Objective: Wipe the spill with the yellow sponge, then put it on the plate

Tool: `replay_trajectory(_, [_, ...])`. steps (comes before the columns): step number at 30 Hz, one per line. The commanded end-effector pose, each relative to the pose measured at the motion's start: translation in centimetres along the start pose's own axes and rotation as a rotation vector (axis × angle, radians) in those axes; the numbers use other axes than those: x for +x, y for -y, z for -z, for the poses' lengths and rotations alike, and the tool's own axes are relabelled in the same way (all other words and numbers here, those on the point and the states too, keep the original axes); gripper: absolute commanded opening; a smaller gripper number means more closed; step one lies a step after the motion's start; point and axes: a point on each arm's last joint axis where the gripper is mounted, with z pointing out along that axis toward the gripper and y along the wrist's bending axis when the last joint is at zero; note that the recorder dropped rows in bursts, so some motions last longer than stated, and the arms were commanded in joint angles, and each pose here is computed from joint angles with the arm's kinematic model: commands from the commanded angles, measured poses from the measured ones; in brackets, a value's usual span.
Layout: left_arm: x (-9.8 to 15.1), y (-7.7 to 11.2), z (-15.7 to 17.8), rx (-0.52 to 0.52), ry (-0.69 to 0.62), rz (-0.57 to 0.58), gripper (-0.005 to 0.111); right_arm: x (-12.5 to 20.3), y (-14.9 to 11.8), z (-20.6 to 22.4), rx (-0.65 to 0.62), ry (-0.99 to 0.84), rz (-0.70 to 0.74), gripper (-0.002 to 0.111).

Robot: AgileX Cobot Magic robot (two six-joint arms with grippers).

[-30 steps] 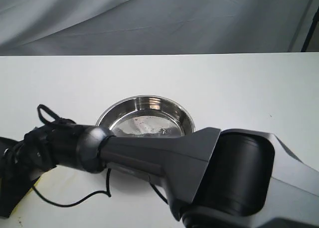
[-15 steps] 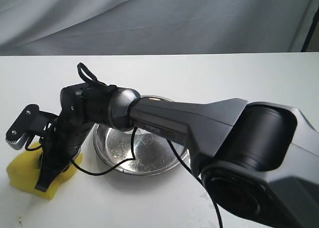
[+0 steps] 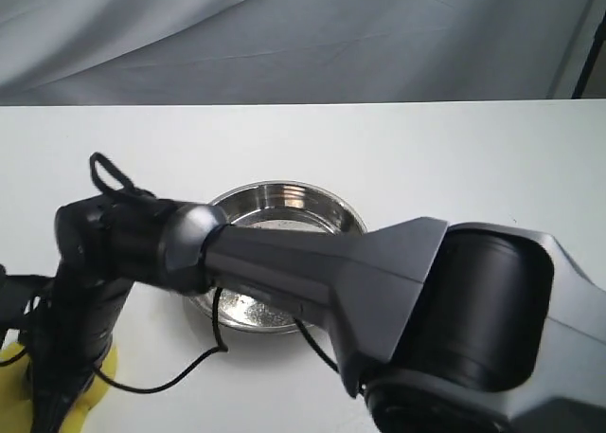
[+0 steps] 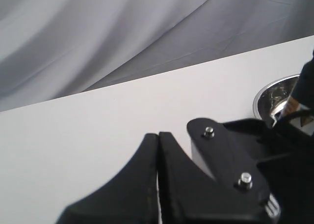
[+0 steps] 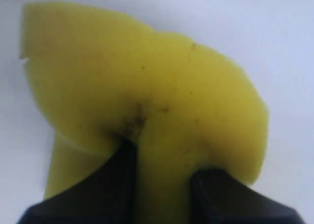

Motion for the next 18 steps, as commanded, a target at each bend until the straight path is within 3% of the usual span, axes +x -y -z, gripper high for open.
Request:
replay_trajectory(1, [-0.2, 0.0, 0.1, -0.003, 0.015, 0.004, 0.000, -0.6, -2.5, -3.1, 0.012, 0.022, 0.056, 0.000])
replay_trajectory(18, [-0.2, 0.0, 0.1, -0.003, 0.015, 0.004, 0.000, -4.2, -1.1, 5.2, 0.173, 0.181, 0.107, 0.000])
